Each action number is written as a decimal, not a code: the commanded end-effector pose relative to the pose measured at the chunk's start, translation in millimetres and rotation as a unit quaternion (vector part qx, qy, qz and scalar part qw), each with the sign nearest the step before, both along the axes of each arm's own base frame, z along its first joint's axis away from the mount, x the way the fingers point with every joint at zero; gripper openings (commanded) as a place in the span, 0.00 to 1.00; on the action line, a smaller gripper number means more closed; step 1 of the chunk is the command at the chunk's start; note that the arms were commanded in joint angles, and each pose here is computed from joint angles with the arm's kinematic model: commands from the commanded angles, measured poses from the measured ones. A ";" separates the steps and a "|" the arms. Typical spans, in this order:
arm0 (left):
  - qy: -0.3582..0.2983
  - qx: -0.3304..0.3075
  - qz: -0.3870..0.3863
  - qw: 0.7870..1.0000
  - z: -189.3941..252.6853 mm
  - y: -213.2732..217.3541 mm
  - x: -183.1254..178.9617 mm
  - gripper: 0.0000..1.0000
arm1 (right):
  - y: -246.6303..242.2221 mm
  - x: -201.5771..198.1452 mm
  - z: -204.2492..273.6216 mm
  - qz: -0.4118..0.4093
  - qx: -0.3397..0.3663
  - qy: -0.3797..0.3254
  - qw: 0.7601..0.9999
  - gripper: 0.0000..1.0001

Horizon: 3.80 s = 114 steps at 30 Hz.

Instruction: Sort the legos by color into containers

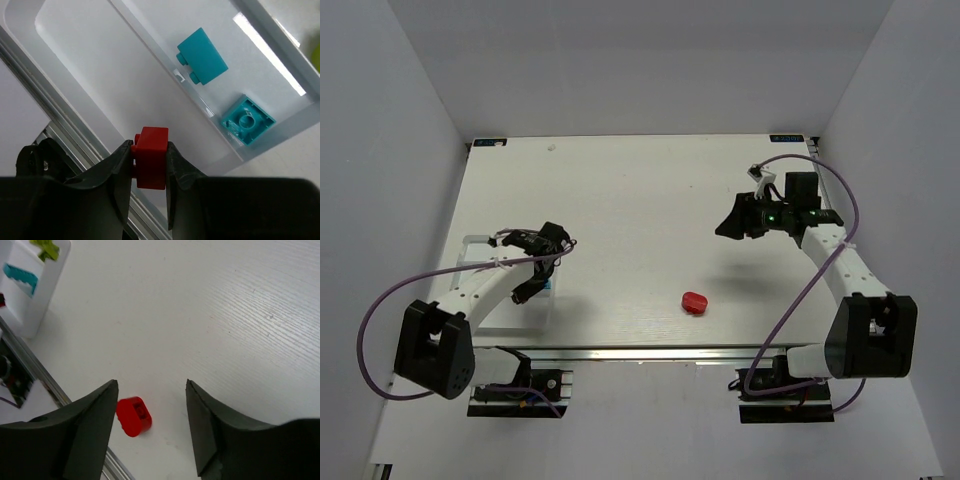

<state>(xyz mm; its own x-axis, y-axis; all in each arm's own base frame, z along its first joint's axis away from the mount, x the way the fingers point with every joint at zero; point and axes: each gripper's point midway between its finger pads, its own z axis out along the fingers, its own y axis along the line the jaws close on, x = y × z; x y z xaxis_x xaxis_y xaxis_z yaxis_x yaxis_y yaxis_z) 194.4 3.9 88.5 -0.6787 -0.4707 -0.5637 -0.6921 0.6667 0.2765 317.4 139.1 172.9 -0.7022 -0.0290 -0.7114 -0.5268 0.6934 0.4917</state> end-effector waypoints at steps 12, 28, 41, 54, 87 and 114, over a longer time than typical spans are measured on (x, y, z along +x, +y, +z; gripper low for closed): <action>-0.041 -0.057 0.055 0.996 -7.8 2.6 3.5 0.86 | 36.3 -37.6 -45.1 0.216 -0.154 -0.047 0.963 0.79; -0.210 -0.349 -0.402 0.820 62.7 -146.4 37.8 0.73 | 64.4 -131.3 -113.2 0.420 -0.252 -0.045 0.871 0.89; -0.202 -0.466 -0.410 0.758 63.3 -188.2 26.5 0.87 | 69.0 -130.7 -144.4 0.415 -0.329 -0.082 0.844 0.72; -0.236 -0.599 -0.412 0.645 70.5 -238.4 12.5 0.91 | 109.9 -137.2 -79.2 0.429 -0.202 -0.187 0.860 0.00; -0.108 -0.625 -0.492 0.596 62.8 -351.2 11.1 0.33 | 149.4 -122.5 -0.3 0.402 -0.140 -0.347 0.836 0.00; -0.199 -0.385 -0.759 0.486 101.0 -293.4 -26.7 0.08 | 135.5 -176.4 19.9 0.545 -0.008 -0.194 0.816 0.89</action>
<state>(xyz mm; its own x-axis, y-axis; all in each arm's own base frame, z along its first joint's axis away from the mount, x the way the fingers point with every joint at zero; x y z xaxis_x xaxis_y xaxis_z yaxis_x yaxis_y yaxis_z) 185.2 -291.9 177.6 -0.6242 0.1742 -0.7616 0.7490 0.4109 -0.5198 153.1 269.8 170.7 0.0170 -0.5519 -0.8337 -0.9711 -0.2076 0.1177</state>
